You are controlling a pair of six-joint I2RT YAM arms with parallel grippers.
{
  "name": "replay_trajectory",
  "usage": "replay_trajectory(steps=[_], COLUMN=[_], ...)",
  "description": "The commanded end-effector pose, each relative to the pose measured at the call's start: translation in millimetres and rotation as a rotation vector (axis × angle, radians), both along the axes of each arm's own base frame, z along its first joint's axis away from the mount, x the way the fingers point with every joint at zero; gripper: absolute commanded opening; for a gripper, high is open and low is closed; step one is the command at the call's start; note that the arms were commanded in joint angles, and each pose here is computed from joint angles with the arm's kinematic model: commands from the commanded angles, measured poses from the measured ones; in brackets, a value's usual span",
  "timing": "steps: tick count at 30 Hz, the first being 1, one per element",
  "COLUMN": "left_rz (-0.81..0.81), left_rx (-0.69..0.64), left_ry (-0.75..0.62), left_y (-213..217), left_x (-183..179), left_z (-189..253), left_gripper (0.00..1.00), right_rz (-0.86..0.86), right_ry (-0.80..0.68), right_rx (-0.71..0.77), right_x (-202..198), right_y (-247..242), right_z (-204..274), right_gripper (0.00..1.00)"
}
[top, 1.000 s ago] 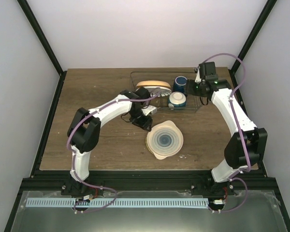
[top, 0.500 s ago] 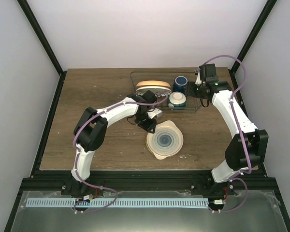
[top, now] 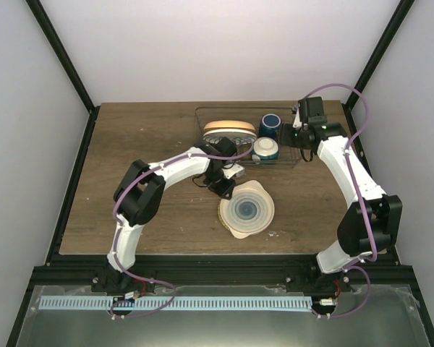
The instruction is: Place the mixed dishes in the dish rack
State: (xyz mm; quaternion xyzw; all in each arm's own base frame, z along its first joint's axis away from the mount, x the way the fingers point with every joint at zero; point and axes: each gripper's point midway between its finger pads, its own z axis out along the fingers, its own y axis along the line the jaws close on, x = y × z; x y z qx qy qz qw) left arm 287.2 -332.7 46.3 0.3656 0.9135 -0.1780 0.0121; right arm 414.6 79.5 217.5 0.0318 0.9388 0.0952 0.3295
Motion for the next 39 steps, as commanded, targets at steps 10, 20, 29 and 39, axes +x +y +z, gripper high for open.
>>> replay_trajectory(steps=[10,20,29,39], left_rz=[-0.013,0.099,0.218,0.258], left_rx=[-0.036,-0.177,-0.26,-0.304], left_ry=[0.041,0.129,0.086,0.042], left_y=[-10,1,42,43], left_x=[-9,-5,26,33], left_z=[-8,21,63,93], left_gripper=[0.0,0.0,0.0,0.0], right_rz=[0.007,0.095,0.191,0.304], right_ry=[-0.005,0.098,0.219,0.363], right_rx=[-0.01,0.173,0.325,0.492], right_x=[-7,-35,-68,-106], right_y=[-3,27,53,79], right_z=[6,-18,-47,-66], right_gripper=[0.62,0.64,0.68,0.71])
